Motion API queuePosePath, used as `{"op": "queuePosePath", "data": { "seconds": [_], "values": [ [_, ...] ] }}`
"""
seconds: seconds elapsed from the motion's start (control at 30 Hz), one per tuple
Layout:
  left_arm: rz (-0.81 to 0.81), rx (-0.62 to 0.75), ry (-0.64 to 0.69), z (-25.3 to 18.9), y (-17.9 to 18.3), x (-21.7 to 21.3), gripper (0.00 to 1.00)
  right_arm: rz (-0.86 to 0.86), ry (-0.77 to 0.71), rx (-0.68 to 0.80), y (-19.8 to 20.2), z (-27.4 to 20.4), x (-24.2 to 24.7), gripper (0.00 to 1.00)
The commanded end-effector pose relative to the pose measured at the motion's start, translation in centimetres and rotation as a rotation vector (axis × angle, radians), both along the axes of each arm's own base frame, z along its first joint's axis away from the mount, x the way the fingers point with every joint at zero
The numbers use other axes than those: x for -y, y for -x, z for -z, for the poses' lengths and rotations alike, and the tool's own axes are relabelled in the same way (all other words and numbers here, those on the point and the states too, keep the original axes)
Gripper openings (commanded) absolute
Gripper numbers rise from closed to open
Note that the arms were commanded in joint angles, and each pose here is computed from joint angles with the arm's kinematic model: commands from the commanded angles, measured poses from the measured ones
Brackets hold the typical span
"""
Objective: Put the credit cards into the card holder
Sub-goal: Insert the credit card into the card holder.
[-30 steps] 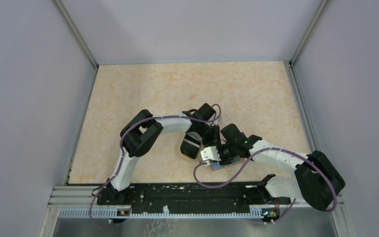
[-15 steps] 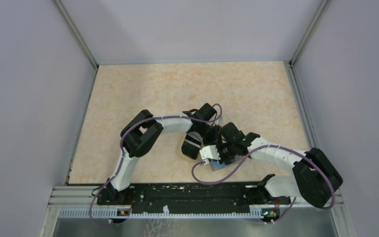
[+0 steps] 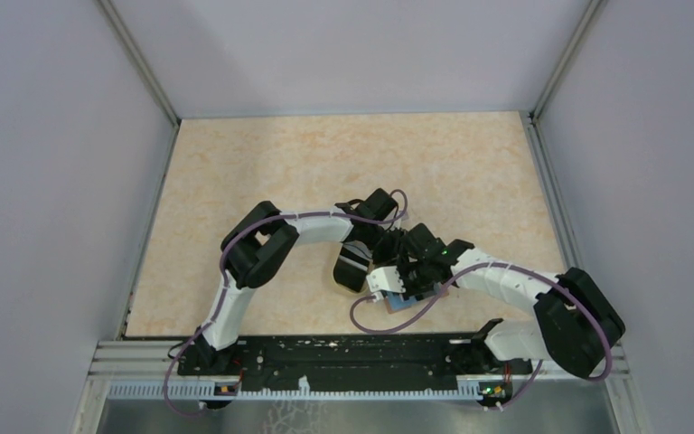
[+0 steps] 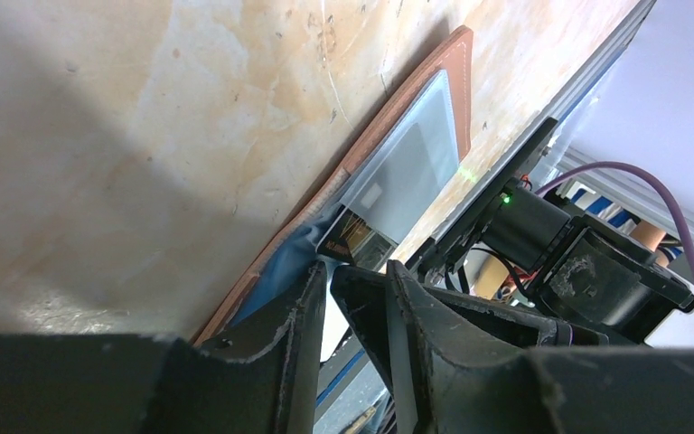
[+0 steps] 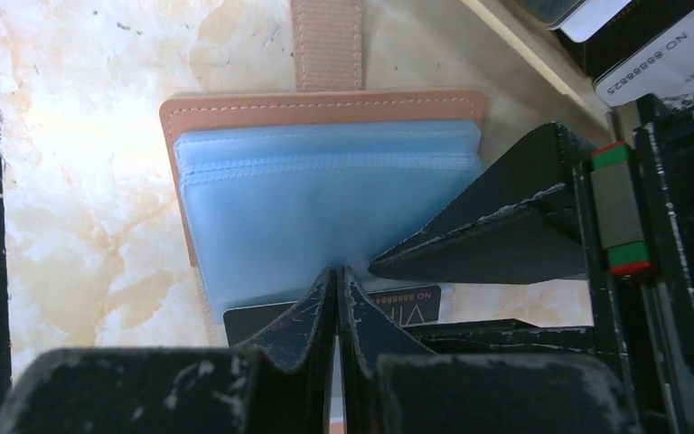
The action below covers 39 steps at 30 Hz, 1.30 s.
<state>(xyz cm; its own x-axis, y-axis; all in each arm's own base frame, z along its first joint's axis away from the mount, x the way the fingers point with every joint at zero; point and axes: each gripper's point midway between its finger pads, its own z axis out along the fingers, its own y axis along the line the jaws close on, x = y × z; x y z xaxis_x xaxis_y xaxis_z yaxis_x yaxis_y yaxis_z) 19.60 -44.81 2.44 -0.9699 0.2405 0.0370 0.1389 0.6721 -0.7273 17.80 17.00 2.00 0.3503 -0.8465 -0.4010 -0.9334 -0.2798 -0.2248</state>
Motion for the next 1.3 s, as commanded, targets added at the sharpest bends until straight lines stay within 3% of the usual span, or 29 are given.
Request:
{"op": "queuePosePath", "data": {
  "seconds": [0.0,0.67,0.9,1.07,1.27],
  "values": [
    [-0.019,-0.062,-0.189,4.5,1.3,-3.2,0.39,0.006,0.094,0.049,-1.3,-0.4,1.2,0.03],
    [-0.026,-0.017,-0.167,2.9,0.7,-3.1,0.39,0.053,0.172,0.088,-2.4,-1.2,2.4,0.06],
    [-0.022,0.012,-0.113,1.1,0.1,-2.2,0.39,-0.027,-0.102,-0.099,0.7,-4.8,-1.3,0.11],
    [-0.021,0.049,-0.056,-1.2,-0.6,-1.2,0.40,-0.027,-0.287,-0.112,1.0,-8.3,-2.0,0.15],
    [-0.019,0.154,0.061,-5.2,-1.3,-0.5,0.40,0.007,-0.357,-0.072,0.5,-11.0,-2.1,0.18]
  ]
}}
